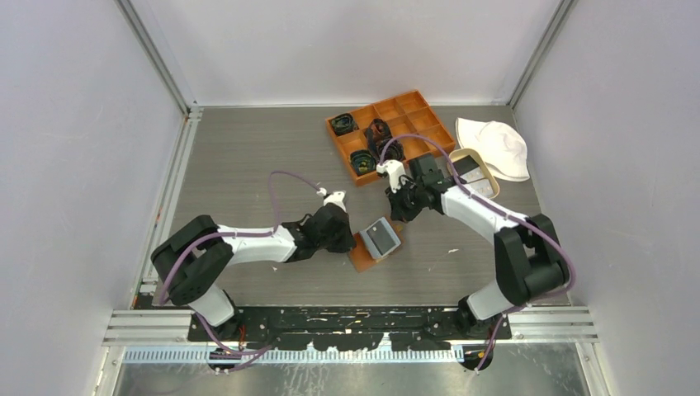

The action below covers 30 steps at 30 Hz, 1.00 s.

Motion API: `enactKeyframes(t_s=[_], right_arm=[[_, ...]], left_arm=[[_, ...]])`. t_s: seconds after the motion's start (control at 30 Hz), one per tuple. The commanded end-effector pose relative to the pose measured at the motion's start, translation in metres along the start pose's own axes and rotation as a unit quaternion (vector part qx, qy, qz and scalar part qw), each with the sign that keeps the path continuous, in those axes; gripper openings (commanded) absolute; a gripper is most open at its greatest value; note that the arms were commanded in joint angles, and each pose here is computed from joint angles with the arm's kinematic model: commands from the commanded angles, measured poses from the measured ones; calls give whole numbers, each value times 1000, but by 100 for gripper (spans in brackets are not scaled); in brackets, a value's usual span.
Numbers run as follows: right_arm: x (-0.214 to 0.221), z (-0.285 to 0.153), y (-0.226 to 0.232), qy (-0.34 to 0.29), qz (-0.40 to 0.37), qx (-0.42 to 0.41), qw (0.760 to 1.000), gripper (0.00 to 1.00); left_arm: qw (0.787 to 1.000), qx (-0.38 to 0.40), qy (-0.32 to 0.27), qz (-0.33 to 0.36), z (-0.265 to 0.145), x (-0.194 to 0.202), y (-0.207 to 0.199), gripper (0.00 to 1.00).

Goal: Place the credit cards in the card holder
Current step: Open the card holder at the center of the board, then turn over the card slot in the card holder.

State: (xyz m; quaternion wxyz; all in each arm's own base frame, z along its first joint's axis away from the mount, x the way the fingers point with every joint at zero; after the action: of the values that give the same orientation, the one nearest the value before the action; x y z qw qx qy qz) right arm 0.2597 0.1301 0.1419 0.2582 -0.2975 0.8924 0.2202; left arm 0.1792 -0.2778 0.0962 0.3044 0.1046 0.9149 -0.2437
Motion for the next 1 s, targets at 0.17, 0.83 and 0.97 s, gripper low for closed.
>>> enactKeyframes(t_s=[0.17,0.83,0.97], right_arm=[[-8,2,-19,56,24,83,995,2],[-18,-40,30,-69,27,-159,984,31],[-13,-20,18,3,56,-120,991,30]], left_arm=[[985,48,-44,157,1,-18,-4,0],[986,88,-57,128,-20,-31,-20,0],[987,85,-50,125,-19,-29,-19,0]])
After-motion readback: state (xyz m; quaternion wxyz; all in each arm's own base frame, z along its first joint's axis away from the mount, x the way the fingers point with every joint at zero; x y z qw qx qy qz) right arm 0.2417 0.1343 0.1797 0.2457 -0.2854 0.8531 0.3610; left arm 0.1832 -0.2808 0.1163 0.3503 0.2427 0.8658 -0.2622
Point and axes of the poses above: each gripper's point midway between its finger pads, its own z axis out along the fingers, its own y axis along the line the jaws close on, x = y × z, the point moved 9 cm from there along -z, back along the fingers, and after that the axes turned 9 degrees about z, right-handed, at the moved point
